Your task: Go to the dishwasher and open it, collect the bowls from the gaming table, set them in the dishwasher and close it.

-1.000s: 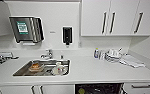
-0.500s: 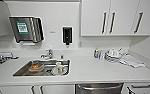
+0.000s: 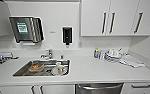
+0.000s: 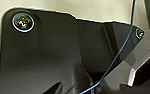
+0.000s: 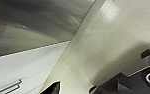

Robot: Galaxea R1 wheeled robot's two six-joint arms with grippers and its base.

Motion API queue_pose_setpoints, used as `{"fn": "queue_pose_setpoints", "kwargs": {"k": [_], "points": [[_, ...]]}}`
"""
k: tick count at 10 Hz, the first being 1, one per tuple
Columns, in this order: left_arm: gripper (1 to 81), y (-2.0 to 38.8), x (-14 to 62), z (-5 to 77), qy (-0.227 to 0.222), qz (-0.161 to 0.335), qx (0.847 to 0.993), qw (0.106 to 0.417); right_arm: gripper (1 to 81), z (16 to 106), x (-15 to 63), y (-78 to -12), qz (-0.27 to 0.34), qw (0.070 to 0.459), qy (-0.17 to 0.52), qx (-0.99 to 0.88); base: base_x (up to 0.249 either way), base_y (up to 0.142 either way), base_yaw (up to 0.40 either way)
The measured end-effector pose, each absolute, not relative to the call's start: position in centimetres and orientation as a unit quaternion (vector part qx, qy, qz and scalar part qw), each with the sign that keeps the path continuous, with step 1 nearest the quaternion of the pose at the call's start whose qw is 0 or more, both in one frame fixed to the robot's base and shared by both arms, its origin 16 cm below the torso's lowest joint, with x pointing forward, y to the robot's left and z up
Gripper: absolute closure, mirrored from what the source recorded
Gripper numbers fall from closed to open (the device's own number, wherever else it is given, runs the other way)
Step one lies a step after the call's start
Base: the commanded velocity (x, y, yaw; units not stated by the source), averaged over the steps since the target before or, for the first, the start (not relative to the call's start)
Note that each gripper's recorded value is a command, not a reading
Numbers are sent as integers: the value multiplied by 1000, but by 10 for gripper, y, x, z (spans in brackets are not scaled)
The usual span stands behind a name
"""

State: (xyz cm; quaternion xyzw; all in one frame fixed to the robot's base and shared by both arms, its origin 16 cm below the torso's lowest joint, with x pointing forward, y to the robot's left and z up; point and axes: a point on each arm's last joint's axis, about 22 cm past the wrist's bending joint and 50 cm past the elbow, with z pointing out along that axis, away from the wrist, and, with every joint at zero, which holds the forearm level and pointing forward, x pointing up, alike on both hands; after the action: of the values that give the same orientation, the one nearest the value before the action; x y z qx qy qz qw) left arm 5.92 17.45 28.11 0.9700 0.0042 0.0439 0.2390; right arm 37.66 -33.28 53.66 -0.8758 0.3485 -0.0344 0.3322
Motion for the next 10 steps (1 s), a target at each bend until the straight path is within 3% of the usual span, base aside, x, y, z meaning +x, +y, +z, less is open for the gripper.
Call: {"fn": "queue_pose_setpoints", "kwargs": {"k": [4, 10], "points": [[10, 177, 62, 280, 3, 45, 971, 234, 10, 440, 281, -317, -36, 266, 170, -948, 0, 0, 0], [10, 192, 77, 272, -3, 45, 979, 199, 10, 349, 218, -334, -42, 186, 92, -977, 0, 0, 0]]}}
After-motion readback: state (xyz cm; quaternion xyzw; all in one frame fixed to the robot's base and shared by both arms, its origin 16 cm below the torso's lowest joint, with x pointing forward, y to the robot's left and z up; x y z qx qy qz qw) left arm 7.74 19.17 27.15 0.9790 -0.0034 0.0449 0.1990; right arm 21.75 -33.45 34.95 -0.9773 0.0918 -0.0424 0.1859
